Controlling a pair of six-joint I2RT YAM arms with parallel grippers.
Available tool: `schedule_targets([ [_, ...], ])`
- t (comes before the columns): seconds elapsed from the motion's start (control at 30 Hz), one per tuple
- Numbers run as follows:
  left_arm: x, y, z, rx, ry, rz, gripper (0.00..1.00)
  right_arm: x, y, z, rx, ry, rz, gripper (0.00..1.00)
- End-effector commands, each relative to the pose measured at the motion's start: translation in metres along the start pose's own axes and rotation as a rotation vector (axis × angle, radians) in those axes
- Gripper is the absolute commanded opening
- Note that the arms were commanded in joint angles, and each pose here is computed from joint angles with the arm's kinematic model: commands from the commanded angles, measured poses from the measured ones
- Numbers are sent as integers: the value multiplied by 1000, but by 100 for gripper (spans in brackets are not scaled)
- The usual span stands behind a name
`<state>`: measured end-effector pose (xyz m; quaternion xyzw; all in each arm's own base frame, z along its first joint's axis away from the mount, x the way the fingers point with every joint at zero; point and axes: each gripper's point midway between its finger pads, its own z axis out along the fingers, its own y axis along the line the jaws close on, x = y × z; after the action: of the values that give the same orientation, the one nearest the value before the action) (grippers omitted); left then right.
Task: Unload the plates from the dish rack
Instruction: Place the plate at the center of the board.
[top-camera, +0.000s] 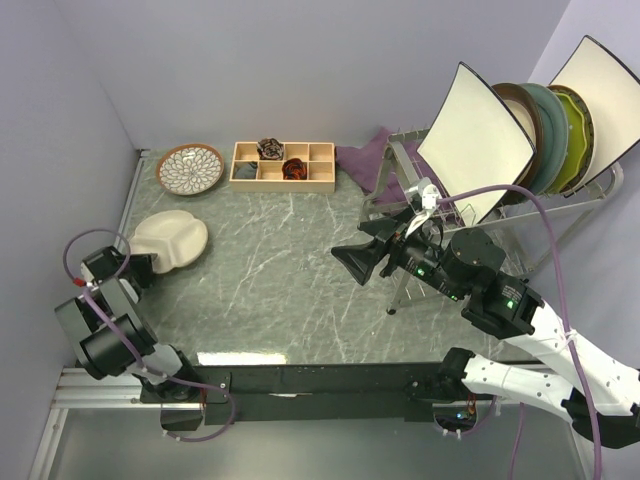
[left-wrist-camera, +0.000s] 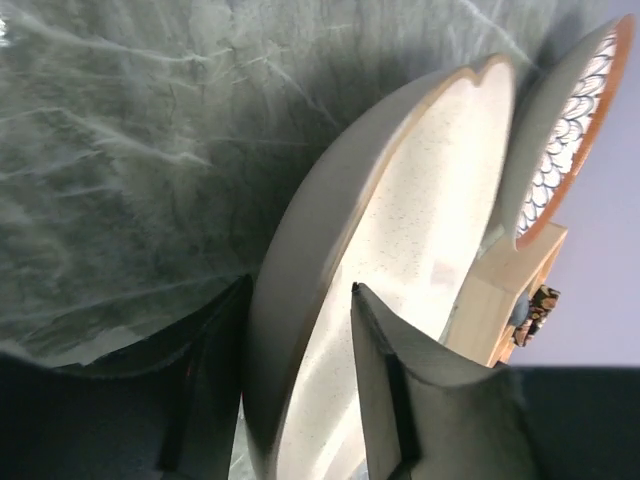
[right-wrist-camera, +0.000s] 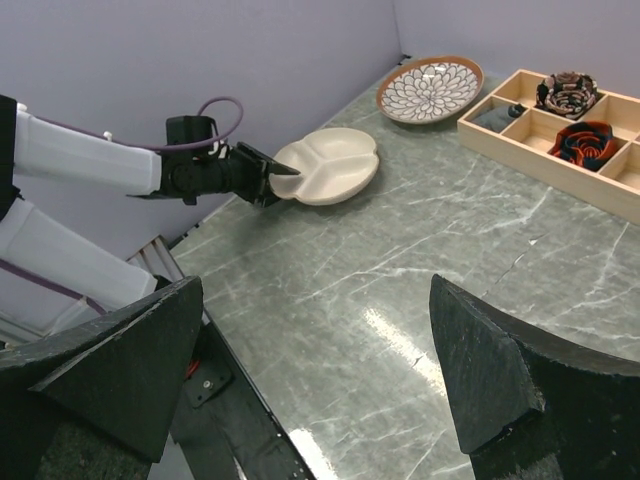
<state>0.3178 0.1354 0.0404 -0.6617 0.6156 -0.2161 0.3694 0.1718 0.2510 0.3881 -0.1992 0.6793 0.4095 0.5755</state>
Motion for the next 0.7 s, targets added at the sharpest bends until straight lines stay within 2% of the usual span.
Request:
schedule_targets([
  [0.0, -11, -43, 3, 94, -16, 43, 51, -12, 1, 0, 4, -49, -4, 100],
  [0.07, -15, -45, 2, 78, -42, 55, 54, -11, 1, 0, 4, -45, -6, 100],
  [0.27, -39, -55, -5, -29, -135, 80, 72, -11, 1, -1, 0, -47, -8, 100],
  [0.33, -44, -65, -7, -77, -156, 99, 82, -13, 0, -2, 8, -52, -12, 100],
  [0.37, -44, -55, -9, -141, -164, 107, 88, -11, -2, -1, 15, -47, -14, 100],
  [0.4, -49, -60, -14, -156, -191, 111, 99, -13, -3, -1, 25, -52, -15, 100],
  [0.47, -50, -53, -20, -201, -210, 104, 99, -13, -4, -1, 31, -51, -15, 100],
  [0.67, -61, -68, -55, -162, -300, 104, 100, -11, -9, 2, 59, -40, -12, 100],
])
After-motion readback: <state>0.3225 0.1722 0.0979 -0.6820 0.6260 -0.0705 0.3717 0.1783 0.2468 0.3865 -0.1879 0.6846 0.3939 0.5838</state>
